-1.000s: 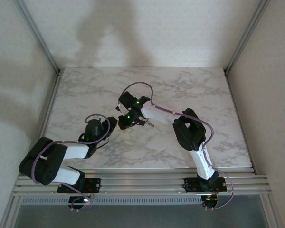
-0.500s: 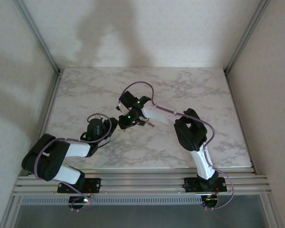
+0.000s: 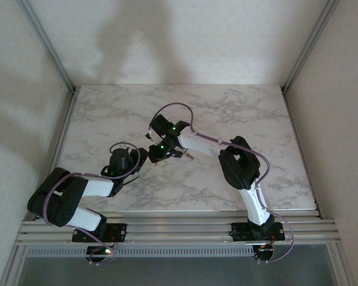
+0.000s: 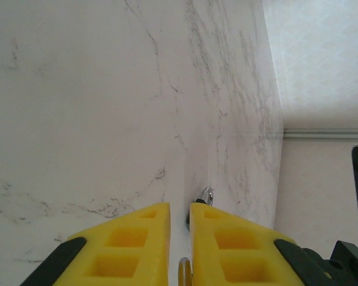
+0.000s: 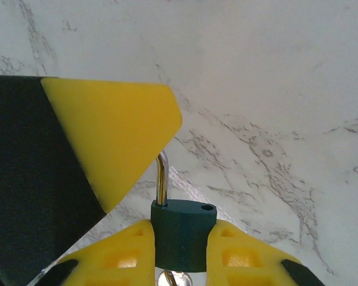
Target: Lock with the key
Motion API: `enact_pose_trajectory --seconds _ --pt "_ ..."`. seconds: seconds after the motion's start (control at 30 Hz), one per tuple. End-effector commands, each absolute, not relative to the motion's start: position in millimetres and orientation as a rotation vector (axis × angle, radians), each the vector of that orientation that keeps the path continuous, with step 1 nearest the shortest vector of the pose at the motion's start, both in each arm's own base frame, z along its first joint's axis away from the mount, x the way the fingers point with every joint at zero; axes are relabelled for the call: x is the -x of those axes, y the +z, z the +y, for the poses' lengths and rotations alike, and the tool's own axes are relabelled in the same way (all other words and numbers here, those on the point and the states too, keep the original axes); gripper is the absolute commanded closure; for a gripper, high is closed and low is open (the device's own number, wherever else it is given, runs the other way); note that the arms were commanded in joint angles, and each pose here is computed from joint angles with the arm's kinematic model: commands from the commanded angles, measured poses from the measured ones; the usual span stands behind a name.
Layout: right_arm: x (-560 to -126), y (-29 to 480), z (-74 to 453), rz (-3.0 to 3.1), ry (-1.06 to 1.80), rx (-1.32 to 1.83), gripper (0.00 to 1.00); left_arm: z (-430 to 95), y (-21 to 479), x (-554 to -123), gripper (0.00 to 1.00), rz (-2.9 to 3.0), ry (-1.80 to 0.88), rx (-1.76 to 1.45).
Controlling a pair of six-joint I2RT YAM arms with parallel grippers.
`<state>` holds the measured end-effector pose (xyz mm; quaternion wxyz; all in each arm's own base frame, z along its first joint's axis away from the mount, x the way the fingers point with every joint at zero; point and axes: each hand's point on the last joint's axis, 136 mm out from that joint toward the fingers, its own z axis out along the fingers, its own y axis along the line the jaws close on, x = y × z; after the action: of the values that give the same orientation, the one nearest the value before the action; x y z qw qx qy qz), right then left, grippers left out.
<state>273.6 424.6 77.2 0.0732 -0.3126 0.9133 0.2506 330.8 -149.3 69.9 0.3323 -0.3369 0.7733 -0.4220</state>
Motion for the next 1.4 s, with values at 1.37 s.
enact_pose_trajectory --seconds 1.37 --pt "-269 111 423 2.656 0.821 0.973 0.64 -150 86 -334 1.00 1.967 -1.124 0.886"
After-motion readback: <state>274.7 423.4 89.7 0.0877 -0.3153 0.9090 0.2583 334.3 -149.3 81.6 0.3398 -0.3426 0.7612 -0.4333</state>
